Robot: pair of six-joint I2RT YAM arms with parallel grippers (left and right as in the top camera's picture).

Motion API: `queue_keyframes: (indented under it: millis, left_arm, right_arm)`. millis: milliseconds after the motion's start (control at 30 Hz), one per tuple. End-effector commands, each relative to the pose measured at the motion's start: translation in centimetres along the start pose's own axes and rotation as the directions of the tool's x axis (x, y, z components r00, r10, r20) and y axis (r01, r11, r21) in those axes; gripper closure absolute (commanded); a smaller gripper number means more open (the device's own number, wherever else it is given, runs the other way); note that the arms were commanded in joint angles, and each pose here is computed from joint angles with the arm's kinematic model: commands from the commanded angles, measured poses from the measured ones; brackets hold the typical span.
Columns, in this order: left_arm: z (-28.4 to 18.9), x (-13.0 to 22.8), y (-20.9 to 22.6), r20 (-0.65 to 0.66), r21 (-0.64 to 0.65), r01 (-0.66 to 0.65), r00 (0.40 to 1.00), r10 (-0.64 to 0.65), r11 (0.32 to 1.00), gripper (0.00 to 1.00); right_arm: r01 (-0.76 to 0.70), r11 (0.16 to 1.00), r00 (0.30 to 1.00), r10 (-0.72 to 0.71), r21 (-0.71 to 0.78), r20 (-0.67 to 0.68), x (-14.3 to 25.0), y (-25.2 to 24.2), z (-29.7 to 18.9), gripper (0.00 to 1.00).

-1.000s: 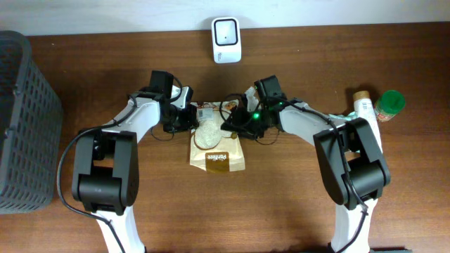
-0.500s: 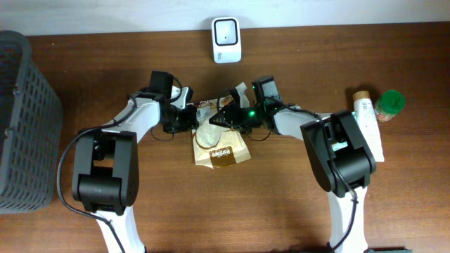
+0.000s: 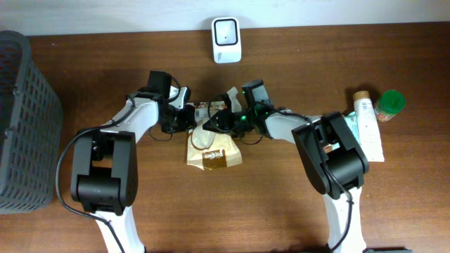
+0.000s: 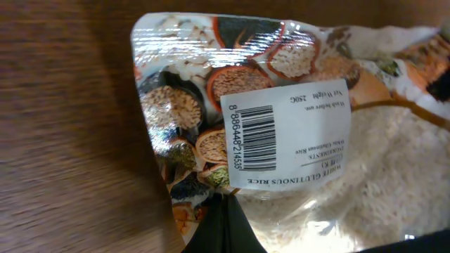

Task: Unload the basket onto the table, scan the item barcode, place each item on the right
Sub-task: 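Hold the rice bag with both grippers and lift it, then release the left gripper and carry the bag toward the scanner with right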

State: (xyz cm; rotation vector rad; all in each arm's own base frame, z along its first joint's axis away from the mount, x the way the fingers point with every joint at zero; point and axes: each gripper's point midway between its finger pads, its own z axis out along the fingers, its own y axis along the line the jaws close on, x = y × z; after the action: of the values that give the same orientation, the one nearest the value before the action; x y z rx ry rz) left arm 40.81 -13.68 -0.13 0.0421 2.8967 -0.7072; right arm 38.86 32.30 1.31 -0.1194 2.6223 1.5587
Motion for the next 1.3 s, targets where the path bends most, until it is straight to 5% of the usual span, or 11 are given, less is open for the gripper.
queue_keyframes:
  millis: [0, 67, 333, 600, 700, 900, 967, 1033, 1100, 1267]
  left_arm:
    - [3.3, 4.4, 2.3, -0.135, -0.079, 0.031, 0.990, -0.041, 0.996, 1.00]
    - [3.3, 4.4, 2.3, -0.135, -0.080, 0.033, 0.990, -0.043, 0.996, 1.00]
    - [1.8, 3.6, 2.5, -0.139, -0.081, 0.034, 0.989, -0.045, 0.996, 1.00]
    - [-9.6, -2.4, 1.8, 0.040, -0.082, 0.016, 0.999, -0.013, 0.997, 0.99]
    - [-13.6, -3.6, 1.8, 0.133, -0.088, 0.023, 0.991, -0.011, 0.996, 0.92]
    - [-16.0, -4.0, 3.1, 0.190, -0.113, 0.052, 0.981, -0.030, 0.992, 0.83]
    - [-16.1, -4.0, 3.3, 0.191, -0.127, 0.055, 0.981, -0.030, 0.990, 0.73]
    - [-16.1, -4.0, 3.9, 0.193, -0.158, 0.061, 0.981, -0.030, 0.986, 0.50]
    - [-16.2, -4.0, 4.4, 0.195, -0.189, 0.066, 0.980, -0.028, 0.980, 0.03]
    - [-16.6, -4.0, 5.9, 0.201, -0.278, 0.083, 0.979, -0.027, 0.957, 0.01]
  right_arm:
    - [-0.037, 0.999, 0.997, 0.040, 0.039, -0.059, 2.7, -1.5, 2.3, 0.83]
    - [-0.061, 0.998, 0.997, 0.062, 0.027, -0.051, 2.1, -1.8, 1.6, 0.95]
    - [-0.057, 0.997, 0.997, 0.054, -0.050, -0.062, 1.3, -0.6, -0.3, 0.96]
    - [0.164, 0.968, 0.985, -0.169, -0.191, -0.013, -0.1, 6.5, -5.4, 0.96]
    - [0.230, 0.952, 0.973, -0.230, -0.203, 0.024, -0.4, 8.5, -8.1, 0.96]
    - [0.290, 0.922, 0.957, -0.288, -0.258, 0.045, 0.0, 10.6, -12.0, 0.96]
    - [0.323, 0.898, 0.945, -0.324, -0.298, 0.048, 0.2, 11.2, -12.6, 0.96]
    - [0.354, 0.886, 0.935, -0.347, -0.299, 0.079, -0.2, 11.8, -13.7, 0.96]
    - [0.412, 0.855, 0.911, -0.395, -0.317, 0.118, -0.4, 13.4, -15.3, 0.96]
    - [0.590, 0.757, 0.806, -0.537, -0.279, 0.248, -0.3, 18.4, -20.1, 0.96]
